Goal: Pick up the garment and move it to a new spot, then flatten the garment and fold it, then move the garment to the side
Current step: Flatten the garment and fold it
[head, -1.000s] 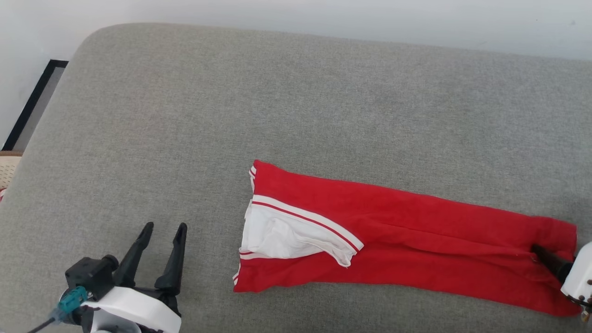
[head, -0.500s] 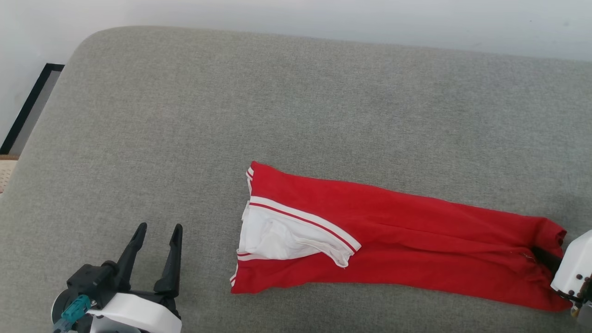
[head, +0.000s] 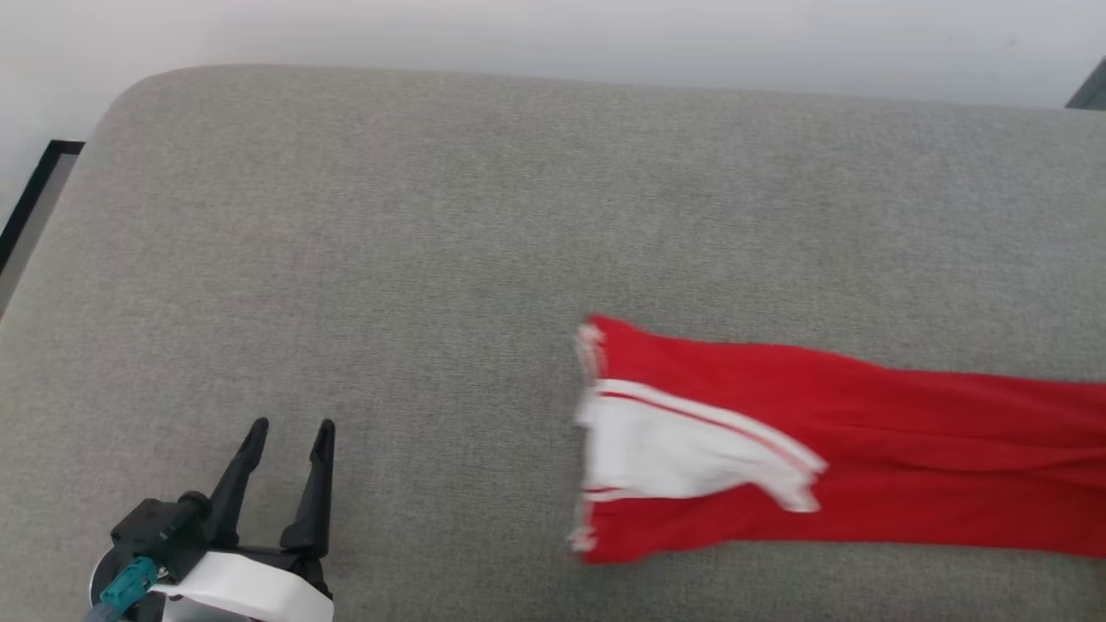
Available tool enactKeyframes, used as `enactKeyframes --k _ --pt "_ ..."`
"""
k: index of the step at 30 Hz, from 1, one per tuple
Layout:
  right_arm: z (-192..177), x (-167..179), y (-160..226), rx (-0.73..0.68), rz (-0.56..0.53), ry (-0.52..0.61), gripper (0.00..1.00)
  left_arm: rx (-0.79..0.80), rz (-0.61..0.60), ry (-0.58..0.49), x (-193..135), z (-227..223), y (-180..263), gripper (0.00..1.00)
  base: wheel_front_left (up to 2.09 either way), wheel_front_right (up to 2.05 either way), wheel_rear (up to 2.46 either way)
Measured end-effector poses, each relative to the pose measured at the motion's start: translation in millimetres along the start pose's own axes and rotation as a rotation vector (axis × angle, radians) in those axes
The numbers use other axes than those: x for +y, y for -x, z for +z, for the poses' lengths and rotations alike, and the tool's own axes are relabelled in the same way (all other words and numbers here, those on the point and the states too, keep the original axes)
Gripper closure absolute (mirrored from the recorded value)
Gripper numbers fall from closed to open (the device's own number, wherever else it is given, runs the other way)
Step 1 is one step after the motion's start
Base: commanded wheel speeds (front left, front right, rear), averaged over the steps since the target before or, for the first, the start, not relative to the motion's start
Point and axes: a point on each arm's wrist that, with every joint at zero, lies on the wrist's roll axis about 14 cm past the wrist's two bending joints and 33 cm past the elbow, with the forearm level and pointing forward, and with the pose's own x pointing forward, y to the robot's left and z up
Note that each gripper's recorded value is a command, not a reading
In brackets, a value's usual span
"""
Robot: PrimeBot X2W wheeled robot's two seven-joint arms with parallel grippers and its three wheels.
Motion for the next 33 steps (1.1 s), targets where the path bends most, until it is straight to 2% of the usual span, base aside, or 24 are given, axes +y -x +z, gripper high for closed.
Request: enactKeyframes --k 4,8,11,15,22,23,33 --pt "27.2 -44.6 18.3 -0.067 -0.115 -0.003 1.00 0.001 -0.025 0.000 -5.5 0.5 -4.6 0.00 0.00 0.00 0.00" --pt "43.2 -74.8 33.0 -0.120 -0.200 -0.028 1.00 -0.009 -0.045 0.000 -9.7 4.2 -10.4 0.00 0.00 0.00 0.00" --pt "51.5 -84.2 38.7 -0.149 -0.225 -0.048 1.00 -0.018 -0.060 0.001 -13.6 7.3 -14.1 0.00 0.00 0.00 0.00" --pt "50.3 -80.5 37.4 -0.153 -0.215 -0.059 1.00 -0.032 -0.074 0.007 -18.0 11.5 -17.2 0.00 0.00 0.00 0.00" --pt "37.0 -28.3 27.0 -0.102 -0.083 0.037 1.00 -0.057 -0.097 0.021 -25.1 19.6 -18.0 0.00 0.00 0.00 0.00" --pt "31.9 -6.0 25.9 -0.087 -0.021 0.079 1.00 -0.070 -0.094 0.018 -23.6 23.9 -18.1 0.00 0.00 0.00 0.00" --pt "-7.9 105.5 36.1 -0.014 0.276 0.277 1.00 -0.075 -0.093 0.014 -22.9 25.9 -13.0 0.00 0.00 0.00 0.00"
